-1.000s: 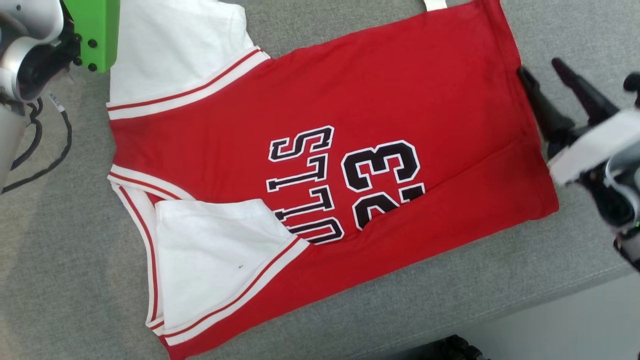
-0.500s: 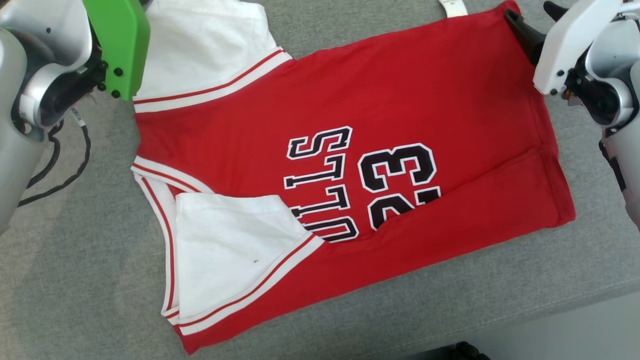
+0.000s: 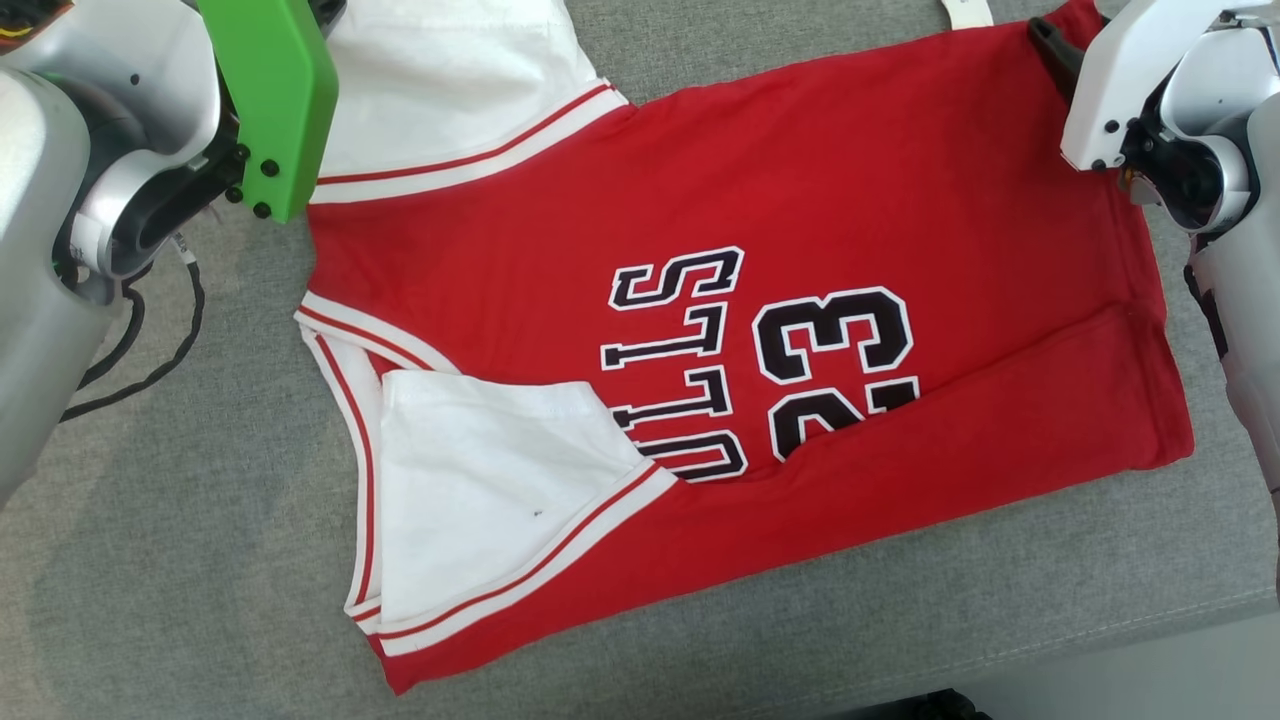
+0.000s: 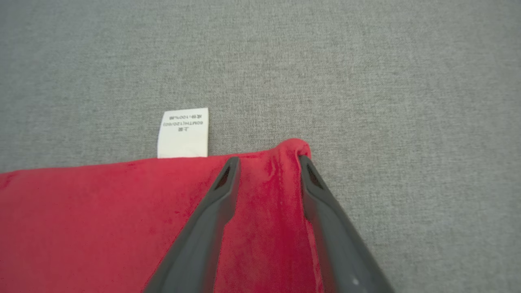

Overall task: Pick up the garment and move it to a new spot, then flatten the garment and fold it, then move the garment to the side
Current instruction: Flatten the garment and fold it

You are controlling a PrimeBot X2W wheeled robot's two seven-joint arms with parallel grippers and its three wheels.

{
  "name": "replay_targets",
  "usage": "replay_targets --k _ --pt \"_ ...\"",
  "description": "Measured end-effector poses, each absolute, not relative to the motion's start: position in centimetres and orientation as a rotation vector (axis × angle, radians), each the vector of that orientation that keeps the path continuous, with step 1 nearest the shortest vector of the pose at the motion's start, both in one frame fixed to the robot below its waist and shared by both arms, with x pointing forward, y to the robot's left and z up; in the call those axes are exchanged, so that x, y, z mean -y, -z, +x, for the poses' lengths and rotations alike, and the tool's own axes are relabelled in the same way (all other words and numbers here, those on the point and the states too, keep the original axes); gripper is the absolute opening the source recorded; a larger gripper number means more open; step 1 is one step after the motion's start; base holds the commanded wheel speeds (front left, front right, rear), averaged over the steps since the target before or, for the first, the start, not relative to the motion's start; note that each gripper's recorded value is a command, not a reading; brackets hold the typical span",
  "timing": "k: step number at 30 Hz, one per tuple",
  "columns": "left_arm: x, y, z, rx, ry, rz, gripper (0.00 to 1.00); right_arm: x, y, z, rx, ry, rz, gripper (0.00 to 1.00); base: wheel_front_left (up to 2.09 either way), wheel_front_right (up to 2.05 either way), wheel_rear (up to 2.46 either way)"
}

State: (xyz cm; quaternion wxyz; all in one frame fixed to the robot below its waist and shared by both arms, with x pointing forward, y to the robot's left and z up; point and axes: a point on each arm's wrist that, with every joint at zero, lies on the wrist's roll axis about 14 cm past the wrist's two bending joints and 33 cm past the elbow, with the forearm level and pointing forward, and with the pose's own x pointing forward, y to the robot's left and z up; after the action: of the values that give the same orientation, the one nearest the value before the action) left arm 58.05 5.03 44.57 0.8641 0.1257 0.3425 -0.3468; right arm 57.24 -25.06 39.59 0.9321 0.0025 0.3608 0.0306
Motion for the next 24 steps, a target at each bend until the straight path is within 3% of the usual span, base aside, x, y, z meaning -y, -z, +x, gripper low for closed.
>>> replay_targets --k 1,2,8,10,11,12,24 --pt "-5.0 -44.5 58.0 -0.719 0.726 0.263 0.0 25.1 -39.5 57.2 -0.74 -0.061 0.005 0.58 0.0 0.0 0.0" --pt "-5.0 -44.4 58.0 -0.721 0.726 0.263 0.0 25.2 -39.5 57.3 -0.739 -0.059 0.006 0.48 0.0 0.0 0.0" --pt "-5.0 -44.0 57.8 -0.73 0.73 0.265 0.0 25.3 -40.1 58.0 -0.711 -0.053 0.002 0.38 0.0 0.0 0.0" --pt "-5.0 -43.9 57.8 -0.732 0.731 0.265 0.0 25.3 -40.2 58.2 -0.707 -0.053 -0.002 0.26 0.0 0.0 0.0" --pt "-5.1 -43.9 57.8 -0.734 0.731 0.266 0.0 25.3 -40.1 58.2 -0.708 -0.052 -0.002 0.11 0.0 0.0 0.0" --pt "-5.1 -43.8 57.8 -0.735 0.729 0.266 0.0 25.3 -40.0 58.2 -0.708 -0.052 -0.002 0.02 0.0 0.0 0.0" --pt "-5.5 -46.2 58.3 -0.628 0.721 0.207 0.0 25.1 -43.1 59.7 -0.562 -0.06 0.083 0.0 0.0 0.0 0.0"
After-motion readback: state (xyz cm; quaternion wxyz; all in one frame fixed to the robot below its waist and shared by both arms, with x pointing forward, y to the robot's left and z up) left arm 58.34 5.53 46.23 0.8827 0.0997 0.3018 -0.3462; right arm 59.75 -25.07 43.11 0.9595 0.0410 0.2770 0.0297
